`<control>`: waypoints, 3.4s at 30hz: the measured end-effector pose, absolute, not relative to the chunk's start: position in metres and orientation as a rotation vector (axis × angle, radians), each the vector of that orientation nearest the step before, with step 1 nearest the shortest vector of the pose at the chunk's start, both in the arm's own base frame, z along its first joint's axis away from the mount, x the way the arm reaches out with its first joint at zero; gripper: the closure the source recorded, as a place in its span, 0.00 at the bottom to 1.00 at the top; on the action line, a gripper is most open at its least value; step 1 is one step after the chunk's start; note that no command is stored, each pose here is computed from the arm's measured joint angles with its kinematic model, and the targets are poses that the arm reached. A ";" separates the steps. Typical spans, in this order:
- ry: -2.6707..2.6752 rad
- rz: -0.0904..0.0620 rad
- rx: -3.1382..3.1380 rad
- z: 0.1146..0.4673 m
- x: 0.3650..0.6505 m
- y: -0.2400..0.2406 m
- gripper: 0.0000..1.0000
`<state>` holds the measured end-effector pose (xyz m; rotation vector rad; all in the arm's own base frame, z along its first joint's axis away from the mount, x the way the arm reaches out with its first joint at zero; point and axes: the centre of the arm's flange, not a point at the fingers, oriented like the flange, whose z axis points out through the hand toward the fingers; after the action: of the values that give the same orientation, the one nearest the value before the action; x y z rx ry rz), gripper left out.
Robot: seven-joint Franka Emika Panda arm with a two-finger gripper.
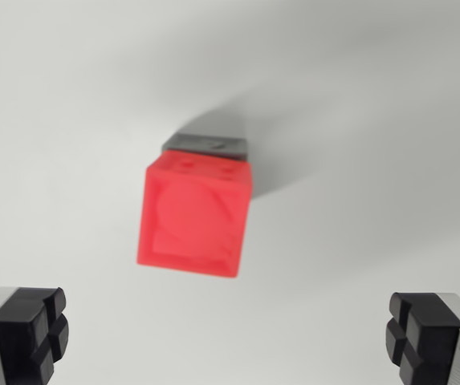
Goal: Destack cube
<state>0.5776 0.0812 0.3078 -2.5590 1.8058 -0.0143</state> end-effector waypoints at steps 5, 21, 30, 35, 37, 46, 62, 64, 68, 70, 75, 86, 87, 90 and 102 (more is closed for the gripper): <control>1.859 -0.002 -2.529 0.289 0.576 0.096 0.00; 1.893 0.004 -2.512 0.225 0.576 0.106 0.00; 1.894 0.004 -2.512 0.193 0.575 0.106 0.00; 1.894 0.004 -2.512 0.180 0.575 0.106 0.00; 1.894 0.004 -2.512 0.176 0.574 0.106 0.00; 1.894 0.003 -2.511 0.169 0.574 0.106 1.00; 1.894 0.002 -2.511 0.169 0.575 0.106 1.00; 1.894 0.002 -2.511 0.169 0.575 0.106 1.00; 1.894 0.002 -2.511 0.169 0.575 0.106 1.00; 1.894 0.002 -2.511 0.169 0.575 0.106 1.00; 1.894 0.002 -2.511 0.169 0.575 0.106 1.00; 1.893 0.001 -2.510 0.170 0.575 0.106 1.00; 1.893 0.001 -2.510 0.171 0.575 0.106 1.00; 1.893 0.000 -2.509 0.174 0.575 0.106 1.00; 1.892 -0.002 -2.508 0.190 0.576 0.106 1.00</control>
<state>0.5757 0.1061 0.1895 -2.5081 1.8918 -0.0018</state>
